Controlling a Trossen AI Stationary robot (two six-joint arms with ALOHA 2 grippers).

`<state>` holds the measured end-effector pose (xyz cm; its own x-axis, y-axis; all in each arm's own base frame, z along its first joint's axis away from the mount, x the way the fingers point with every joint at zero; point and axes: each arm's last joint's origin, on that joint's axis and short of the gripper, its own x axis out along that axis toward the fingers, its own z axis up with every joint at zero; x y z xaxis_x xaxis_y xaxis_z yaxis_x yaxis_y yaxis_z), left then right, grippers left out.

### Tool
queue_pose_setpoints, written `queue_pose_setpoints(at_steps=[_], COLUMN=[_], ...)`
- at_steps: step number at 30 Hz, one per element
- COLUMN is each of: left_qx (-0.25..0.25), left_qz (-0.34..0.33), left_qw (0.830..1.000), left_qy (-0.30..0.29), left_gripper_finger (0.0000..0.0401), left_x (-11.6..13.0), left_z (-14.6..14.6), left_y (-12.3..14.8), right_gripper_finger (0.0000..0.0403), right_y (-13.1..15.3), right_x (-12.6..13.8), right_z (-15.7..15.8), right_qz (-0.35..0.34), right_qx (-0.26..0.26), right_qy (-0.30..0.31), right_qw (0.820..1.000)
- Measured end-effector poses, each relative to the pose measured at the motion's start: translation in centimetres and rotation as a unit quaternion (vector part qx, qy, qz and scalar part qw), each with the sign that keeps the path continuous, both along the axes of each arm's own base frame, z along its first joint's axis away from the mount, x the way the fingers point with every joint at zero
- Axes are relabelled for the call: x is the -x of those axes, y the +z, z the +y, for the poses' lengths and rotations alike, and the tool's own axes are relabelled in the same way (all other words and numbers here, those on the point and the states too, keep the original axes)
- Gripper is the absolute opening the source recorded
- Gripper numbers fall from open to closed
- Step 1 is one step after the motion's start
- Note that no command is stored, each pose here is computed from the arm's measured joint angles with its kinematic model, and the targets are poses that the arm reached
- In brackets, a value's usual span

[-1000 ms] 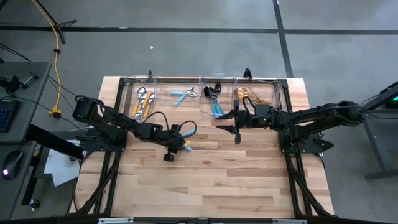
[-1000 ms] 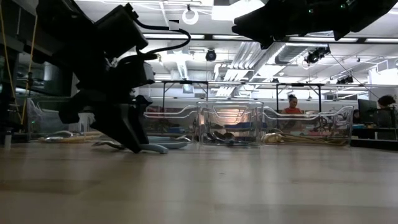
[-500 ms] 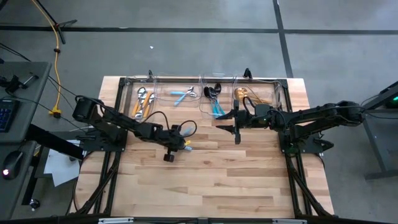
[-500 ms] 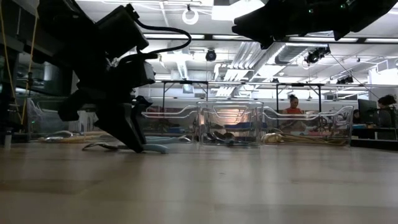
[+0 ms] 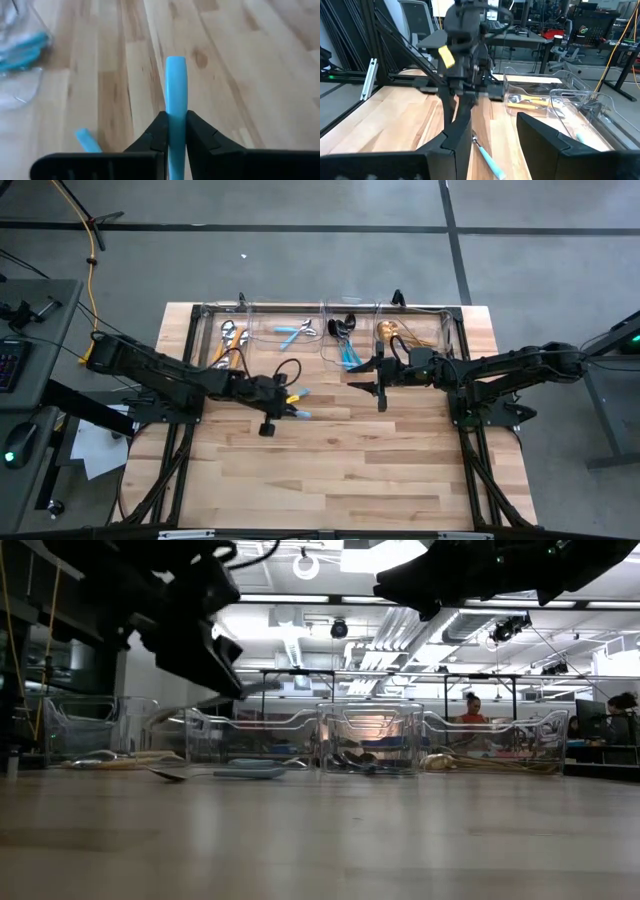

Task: Sort silverware by color (type)
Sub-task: Put the blue spoon into the left transparent bin

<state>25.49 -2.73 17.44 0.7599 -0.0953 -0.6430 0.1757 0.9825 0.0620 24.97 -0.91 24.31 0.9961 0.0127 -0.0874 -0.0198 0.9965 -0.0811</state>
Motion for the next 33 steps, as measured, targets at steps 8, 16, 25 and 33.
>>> queue_pose_setpoints(at_steps=[8, 16, 25, 33], left_qx=[-0.030, -0.008, 0.031, 0.039], left_qz=[-0.183, -0.343, -0.390, -0.391], left_qw=[0.982, 0.939, 0.918, 0.917], left_qy=[-0.028, 0.016, 0.059, 0.069], left_gripper_finger=[0.0023, 0.0023, 0.0025, 0.0022], left_x=[0.2, 2.0, 2.7, 2.7], left_z=[0.4, 2.9, 4.3, 4.4], left_y=[2.6, 2.3, 2.5, 2.6], right_gripper_finger=[0.0142, 0.0142, 0.0142, 0.0142], right_y=[0.0, 0.2, -1.1, -1.2], right_x=[0.0, -0.1, -2.4, -4.4], right_z=[0.0, 0.0, -0.1, -0.3], right_qz=[0.002, -0.015, -0.077, -0.102], right_qx=[0.000, -0.010, -0.006, 0.005], right_qy=[0.000, -0.001, 0.000, -0.001], right_qw=[1.000, 1.000, 0.997, 0.995])
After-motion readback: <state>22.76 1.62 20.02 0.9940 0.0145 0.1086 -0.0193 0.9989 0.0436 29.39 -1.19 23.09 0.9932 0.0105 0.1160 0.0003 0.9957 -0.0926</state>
